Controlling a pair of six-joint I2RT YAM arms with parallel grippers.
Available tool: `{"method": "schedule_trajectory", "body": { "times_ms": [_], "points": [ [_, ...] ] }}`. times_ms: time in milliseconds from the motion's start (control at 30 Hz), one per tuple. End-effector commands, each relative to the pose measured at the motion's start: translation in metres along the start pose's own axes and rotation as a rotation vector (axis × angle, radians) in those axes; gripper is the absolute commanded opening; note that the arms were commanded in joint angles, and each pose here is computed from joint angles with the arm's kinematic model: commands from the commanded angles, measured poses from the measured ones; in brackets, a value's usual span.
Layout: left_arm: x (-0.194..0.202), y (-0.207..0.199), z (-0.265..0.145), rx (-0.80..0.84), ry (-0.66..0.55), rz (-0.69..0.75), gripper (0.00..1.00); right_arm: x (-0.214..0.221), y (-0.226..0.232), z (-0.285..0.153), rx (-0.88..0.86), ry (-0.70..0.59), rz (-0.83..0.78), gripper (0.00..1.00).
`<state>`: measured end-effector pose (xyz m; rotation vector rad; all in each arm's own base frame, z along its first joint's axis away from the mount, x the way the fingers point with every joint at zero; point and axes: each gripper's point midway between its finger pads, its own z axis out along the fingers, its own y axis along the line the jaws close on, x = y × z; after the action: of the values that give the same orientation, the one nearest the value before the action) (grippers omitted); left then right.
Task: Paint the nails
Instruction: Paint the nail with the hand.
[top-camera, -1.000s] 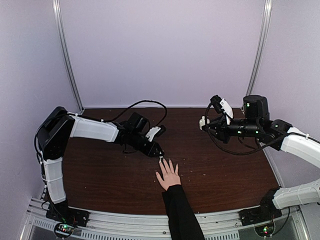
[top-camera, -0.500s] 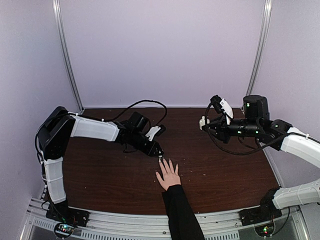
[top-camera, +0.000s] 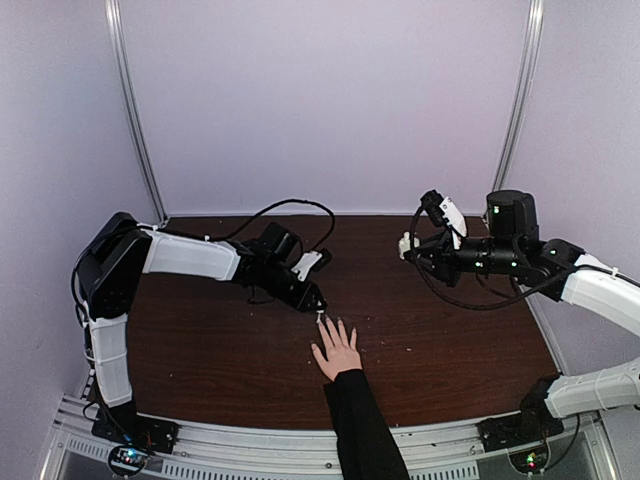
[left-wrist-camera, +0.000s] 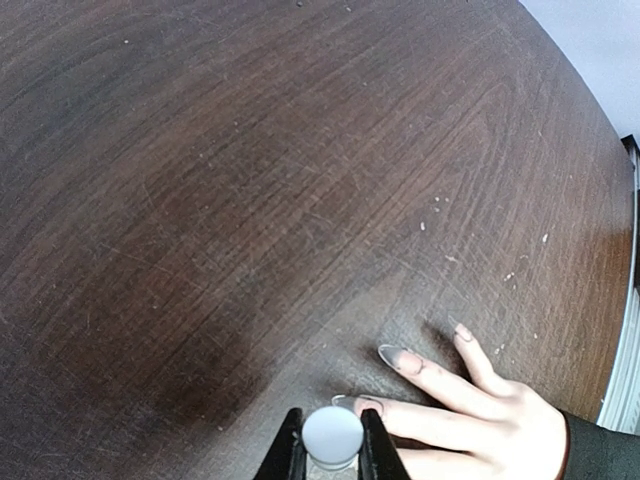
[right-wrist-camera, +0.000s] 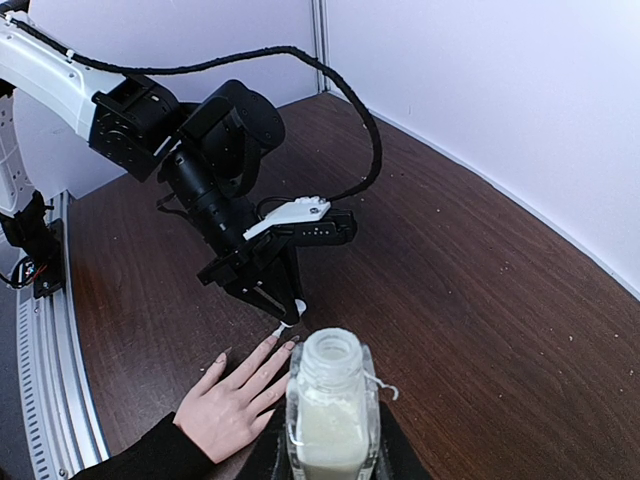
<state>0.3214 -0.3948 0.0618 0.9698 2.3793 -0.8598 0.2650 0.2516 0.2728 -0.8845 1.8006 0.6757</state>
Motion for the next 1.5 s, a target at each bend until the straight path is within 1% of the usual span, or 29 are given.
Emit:
{"method": "schedule_trajectory", "body": {
  "times_ms": [0,633,1067,1333,1467],
  "points": [
    [-0.012,0.001,0.000,-0.007,-0.024,0.020,0.00,-0.005,-0.004,-0.006,0.030,-0.029,-0.013,0.00],
    [-0.021,0.004,-0.009,-0.021,-0.050,0.005,0.00,-0.005,-0.003,-0.006,0.026,-0.028,-0.012,0.00],
    [-0.032,0.000,-0.022,-0.027,-0.110,0.020,0.00,-0.006,-0.004,-0.006,0.027,-0.031,-0.013,0.00],
    [-0.032,-0.013,-0.027,0.034,-0.136,0.044,0.00,-0.005,-0.003,-0.006,0.026,-0.032,-0.013,0.00],
    [-0.027,-0.018,-0.025,0.070,-0.127,0.041,0.00,-0.007,-0.003,-0.008,0.028,-0.035,-0.014,0.00]
  ]
}}
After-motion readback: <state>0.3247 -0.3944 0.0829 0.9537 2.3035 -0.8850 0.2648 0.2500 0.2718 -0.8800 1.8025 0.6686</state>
